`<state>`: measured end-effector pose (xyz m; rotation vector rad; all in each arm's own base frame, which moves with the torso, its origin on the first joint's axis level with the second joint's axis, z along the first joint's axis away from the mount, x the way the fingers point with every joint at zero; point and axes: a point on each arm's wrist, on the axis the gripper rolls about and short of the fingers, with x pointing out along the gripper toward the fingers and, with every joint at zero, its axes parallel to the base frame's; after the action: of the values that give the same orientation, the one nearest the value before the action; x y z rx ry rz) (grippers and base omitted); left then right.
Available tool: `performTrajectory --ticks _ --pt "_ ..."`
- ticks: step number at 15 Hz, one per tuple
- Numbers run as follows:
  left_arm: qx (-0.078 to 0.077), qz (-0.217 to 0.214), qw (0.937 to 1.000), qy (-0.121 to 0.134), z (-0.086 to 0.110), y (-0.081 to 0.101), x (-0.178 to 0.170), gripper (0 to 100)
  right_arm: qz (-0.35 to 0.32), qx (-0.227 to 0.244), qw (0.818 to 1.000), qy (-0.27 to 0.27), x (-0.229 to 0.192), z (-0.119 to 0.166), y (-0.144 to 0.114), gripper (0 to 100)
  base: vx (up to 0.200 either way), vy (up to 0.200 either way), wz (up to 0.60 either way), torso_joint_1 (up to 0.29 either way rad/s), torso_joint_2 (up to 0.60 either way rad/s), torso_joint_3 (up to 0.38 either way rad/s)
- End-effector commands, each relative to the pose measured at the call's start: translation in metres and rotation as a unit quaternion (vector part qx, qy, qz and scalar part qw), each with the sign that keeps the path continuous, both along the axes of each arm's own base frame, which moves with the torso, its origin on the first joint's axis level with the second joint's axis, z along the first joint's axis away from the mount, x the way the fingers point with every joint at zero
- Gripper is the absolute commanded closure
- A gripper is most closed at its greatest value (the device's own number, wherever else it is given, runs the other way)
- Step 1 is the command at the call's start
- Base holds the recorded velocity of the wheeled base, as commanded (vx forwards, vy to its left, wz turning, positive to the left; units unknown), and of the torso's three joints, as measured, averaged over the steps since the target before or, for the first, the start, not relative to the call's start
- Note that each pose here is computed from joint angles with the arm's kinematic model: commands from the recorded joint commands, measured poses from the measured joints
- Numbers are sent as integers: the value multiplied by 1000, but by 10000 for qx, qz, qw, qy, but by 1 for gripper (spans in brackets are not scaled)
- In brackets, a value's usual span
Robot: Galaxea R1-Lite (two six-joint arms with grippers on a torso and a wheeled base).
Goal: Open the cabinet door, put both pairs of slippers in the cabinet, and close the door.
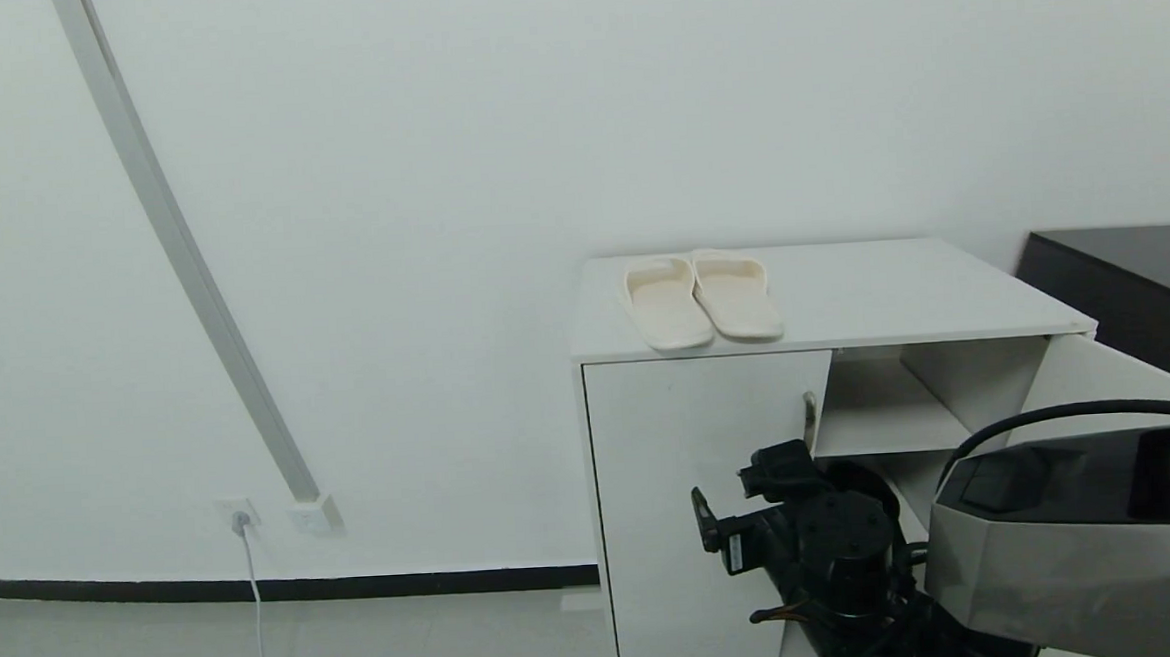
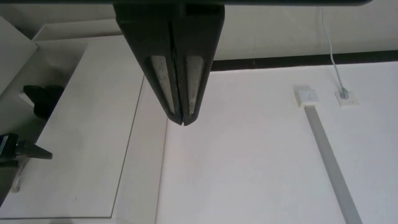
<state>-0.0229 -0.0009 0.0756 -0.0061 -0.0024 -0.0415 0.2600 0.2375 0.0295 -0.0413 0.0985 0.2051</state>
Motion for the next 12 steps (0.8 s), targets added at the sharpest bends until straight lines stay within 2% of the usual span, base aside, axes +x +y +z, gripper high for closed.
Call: performTrajectory --ticks 1,12 --pt "-7 0 10000 5 0 0 0 100 7 -1 10000 7 0 -1 1 0 0 0 0 217 -530 -325" --pt "0 0 10000 5 0 0 0 100 0 -23 10000 28 -1 -2 0 0 0 0 0 245 -566 -326"
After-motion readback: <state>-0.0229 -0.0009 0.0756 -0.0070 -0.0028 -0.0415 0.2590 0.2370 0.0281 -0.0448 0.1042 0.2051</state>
